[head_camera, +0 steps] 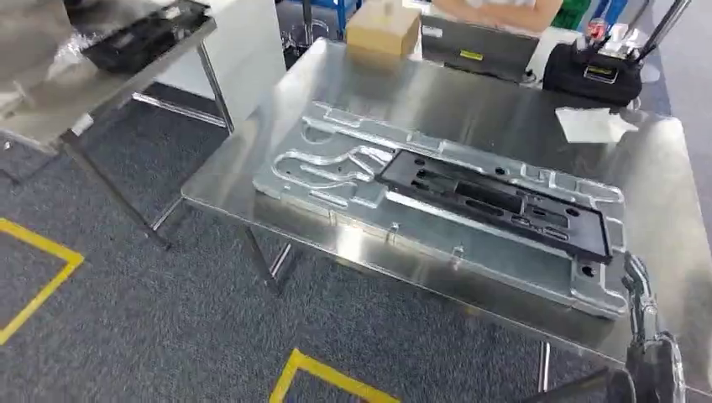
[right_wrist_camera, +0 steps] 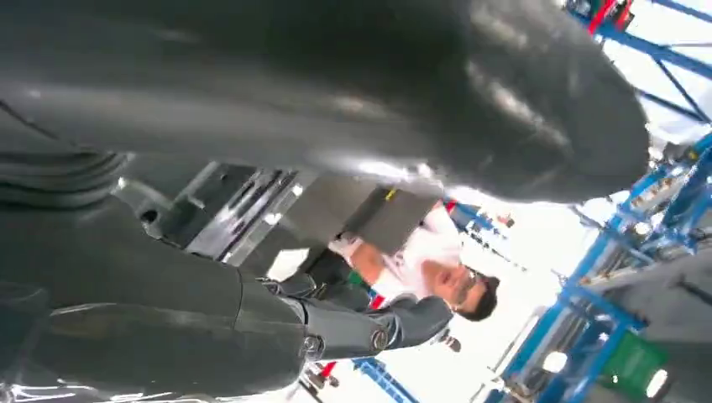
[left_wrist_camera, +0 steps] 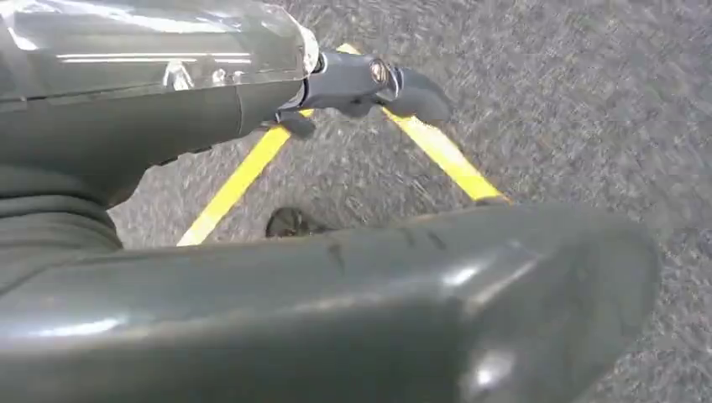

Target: Take the parts from the cabinet and place them on the table.

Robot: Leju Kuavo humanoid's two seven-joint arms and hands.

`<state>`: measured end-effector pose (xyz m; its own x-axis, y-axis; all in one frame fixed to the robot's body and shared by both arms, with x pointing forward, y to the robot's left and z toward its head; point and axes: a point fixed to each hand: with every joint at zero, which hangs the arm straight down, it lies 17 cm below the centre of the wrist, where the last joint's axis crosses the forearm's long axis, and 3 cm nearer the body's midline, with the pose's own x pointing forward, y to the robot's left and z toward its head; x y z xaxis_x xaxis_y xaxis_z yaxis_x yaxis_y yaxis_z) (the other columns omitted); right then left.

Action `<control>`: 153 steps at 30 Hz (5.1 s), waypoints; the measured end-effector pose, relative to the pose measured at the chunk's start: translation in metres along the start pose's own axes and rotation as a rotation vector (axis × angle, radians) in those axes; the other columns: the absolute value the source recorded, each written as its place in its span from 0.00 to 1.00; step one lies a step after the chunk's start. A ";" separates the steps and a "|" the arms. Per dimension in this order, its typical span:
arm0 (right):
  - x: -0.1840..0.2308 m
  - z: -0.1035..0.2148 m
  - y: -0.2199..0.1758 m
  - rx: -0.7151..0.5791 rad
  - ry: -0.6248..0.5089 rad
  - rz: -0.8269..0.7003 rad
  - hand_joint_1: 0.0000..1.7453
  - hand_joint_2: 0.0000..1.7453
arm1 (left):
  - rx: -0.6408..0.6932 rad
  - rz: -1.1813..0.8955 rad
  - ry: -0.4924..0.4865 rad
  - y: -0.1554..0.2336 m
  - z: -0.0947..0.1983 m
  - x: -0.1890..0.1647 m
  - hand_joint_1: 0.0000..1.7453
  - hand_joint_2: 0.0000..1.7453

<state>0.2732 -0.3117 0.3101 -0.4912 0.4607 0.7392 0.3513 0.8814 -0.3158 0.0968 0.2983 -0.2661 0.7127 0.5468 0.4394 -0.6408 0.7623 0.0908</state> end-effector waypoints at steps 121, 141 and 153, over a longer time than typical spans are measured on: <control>-0.287 0.551 0.171 0.814 1.915 0.038 0.00 0.00 | 0.002 -0.238 -0.054 0.020 0.000 -0.006 0.00 0.00; -0.285 0.555 0.166 0.828 1.930 0.037 0.00 0.00 | 0.067 -0.276 -0.094 0.028 0.002 -0.003 0.00 0.00; -0.288 0.550 0.170 0.833 1.926 0.031 0.00 0.00 | 0.044 -0.269 -0.074 0.029 0.002 -0.009 0.00 0.00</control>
<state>0.0356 -0.2372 -0.2831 0.9527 0.2896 0.0919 -0.2849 0.9566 -0.0616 0.0714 0.3153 -0.2656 0.8371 0.2988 0.4583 -0.4445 0.8598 0.2514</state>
